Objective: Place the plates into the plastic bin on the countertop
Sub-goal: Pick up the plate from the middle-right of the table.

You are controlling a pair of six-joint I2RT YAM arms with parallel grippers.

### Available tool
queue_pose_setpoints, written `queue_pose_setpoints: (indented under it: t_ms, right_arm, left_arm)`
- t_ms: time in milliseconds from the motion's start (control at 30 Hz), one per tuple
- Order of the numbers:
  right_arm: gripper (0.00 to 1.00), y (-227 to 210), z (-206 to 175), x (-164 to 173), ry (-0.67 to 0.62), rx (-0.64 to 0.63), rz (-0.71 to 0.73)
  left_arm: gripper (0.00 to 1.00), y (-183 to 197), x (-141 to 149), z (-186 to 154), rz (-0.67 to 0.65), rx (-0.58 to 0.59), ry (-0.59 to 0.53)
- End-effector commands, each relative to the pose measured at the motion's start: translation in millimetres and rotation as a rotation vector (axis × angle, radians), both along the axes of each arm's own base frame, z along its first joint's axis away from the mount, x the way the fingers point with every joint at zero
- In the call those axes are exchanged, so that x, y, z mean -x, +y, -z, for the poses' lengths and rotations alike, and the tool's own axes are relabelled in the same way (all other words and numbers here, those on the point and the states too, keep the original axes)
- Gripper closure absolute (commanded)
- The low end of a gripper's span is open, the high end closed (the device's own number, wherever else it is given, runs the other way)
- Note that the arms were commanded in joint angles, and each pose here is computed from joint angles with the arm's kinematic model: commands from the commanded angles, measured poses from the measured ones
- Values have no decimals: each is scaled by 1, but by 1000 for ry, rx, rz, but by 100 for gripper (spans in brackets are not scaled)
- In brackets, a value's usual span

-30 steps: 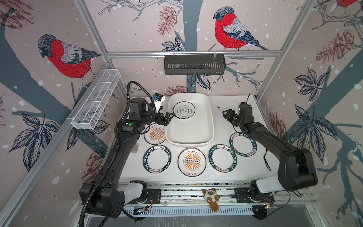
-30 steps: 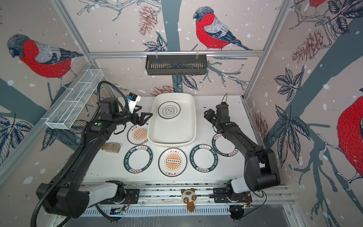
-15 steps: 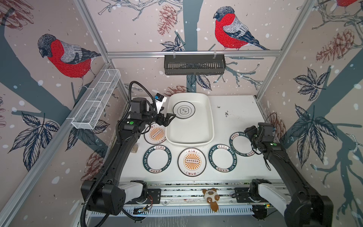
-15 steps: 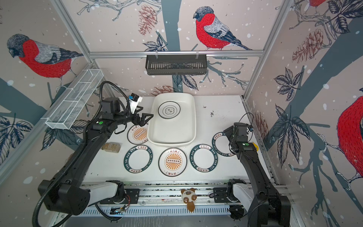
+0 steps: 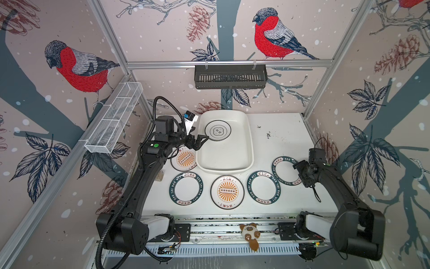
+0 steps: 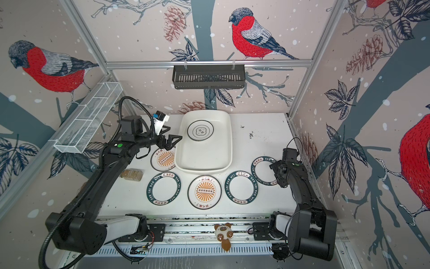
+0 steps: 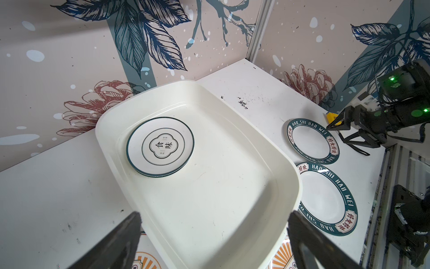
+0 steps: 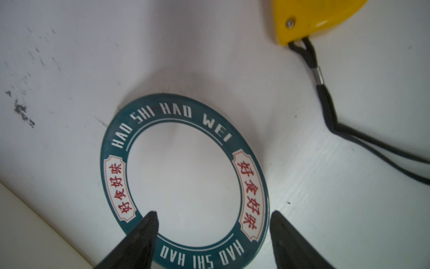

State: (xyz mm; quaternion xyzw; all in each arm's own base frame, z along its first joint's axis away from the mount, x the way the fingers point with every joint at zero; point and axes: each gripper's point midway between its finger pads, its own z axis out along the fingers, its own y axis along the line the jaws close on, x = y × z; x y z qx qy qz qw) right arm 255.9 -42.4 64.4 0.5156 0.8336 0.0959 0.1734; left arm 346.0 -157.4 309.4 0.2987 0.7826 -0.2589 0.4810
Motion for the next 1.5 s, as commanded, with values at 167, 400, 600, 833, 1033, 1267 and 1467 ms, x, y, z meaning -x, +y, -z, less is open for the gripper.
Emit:
queue_pose_setpoints:
  t_ms: [167, 400, 600, 833, 1033, 1267, 1467]
  right_arm:
    - [23, 7, 22, 28, 93, -45, -11]
    - [24, 13, 34, 30, 75, -82, -5]
    - [28, 16, 41, 29, 39, -107, 4]
    - [35, 19, 42, 24, -23, -139, 7]
    - [40, 22, 47, 23, -50, -158, 4]
    - [46, 24, 56, 26, -73, -178, 9]
    - [52, 28, 63, 26, -105, -208, 11]
  left_arm:
    - [3, -4, 1, 4, 31, 11, -6]
    - [3, -5, 0, 3, 30, 16, -9]
    - [3, -5, -1, 2, 27, 20, -9]
    - [3, -5, -2, 2, 26, 24, -9]
    - [3, -6, -2, 4, 26, 26, -4]
    - [3, -6, -5, 5, 26, 29, 0]
    - [3, -7, -6, 4, 27, 35, -1]
